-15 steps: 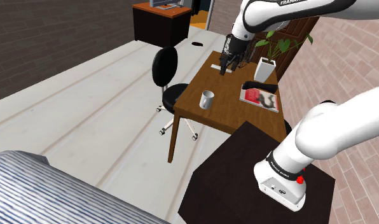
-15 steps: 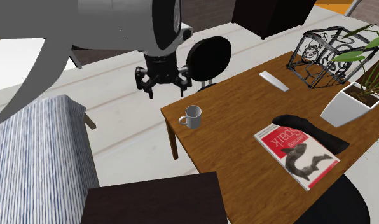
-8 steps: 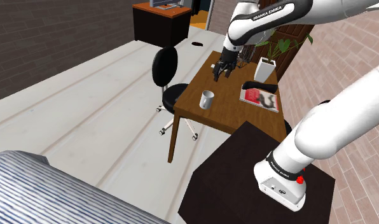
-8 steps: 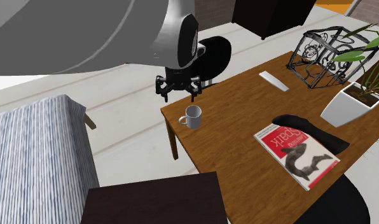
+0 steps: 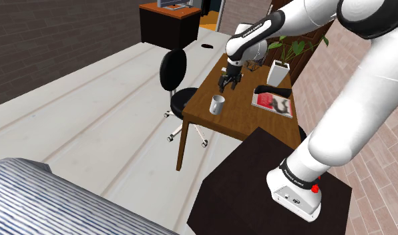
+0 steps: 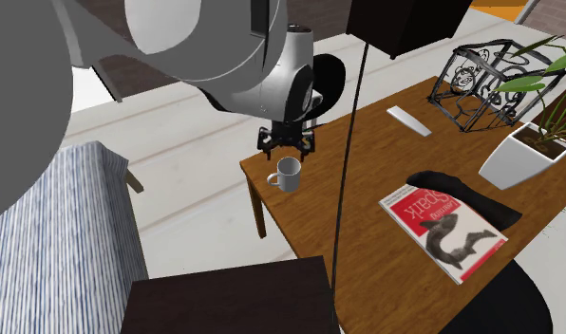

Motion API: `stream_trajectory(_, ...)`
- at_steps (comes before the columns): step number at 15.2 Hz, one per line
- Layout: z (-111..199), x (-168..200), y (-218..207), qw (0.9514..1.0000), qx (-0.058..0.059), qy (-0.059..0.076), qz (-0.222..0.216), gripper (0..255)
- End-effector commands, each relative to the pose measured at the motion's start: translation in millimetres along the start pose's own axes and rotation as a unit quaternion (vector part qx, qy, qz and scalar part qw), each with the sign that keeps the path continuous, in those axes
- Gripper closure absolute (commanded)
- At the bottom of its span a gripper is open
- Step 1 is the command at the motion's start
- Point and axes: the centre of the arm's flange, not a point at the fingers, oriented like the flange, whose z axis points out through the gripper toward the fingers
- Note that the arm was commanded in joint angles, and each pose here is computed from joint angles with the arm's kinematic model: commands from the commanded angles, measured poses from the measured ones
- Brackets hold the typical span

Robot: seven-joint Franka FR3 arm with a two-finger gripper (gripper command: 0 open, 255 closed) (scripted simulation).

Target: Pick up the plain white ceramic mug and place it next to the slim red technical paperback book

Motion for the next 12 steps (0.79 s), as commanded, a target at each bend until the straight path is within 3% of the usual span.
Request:
stream_trajectory(1, 19.4, 15.2, 14.6, 1.0000, 0.001, -0.004, 0.008, 0)
stream_trajectory(7, 82.1, 52.2, 51.2, 0.9993, 0.004, -0.017, 0.033, 0)
stream_trajectory(12, 103.3, 51.6, 51.1, 0.9993, 0.004, -0.017, 0.033, 0)
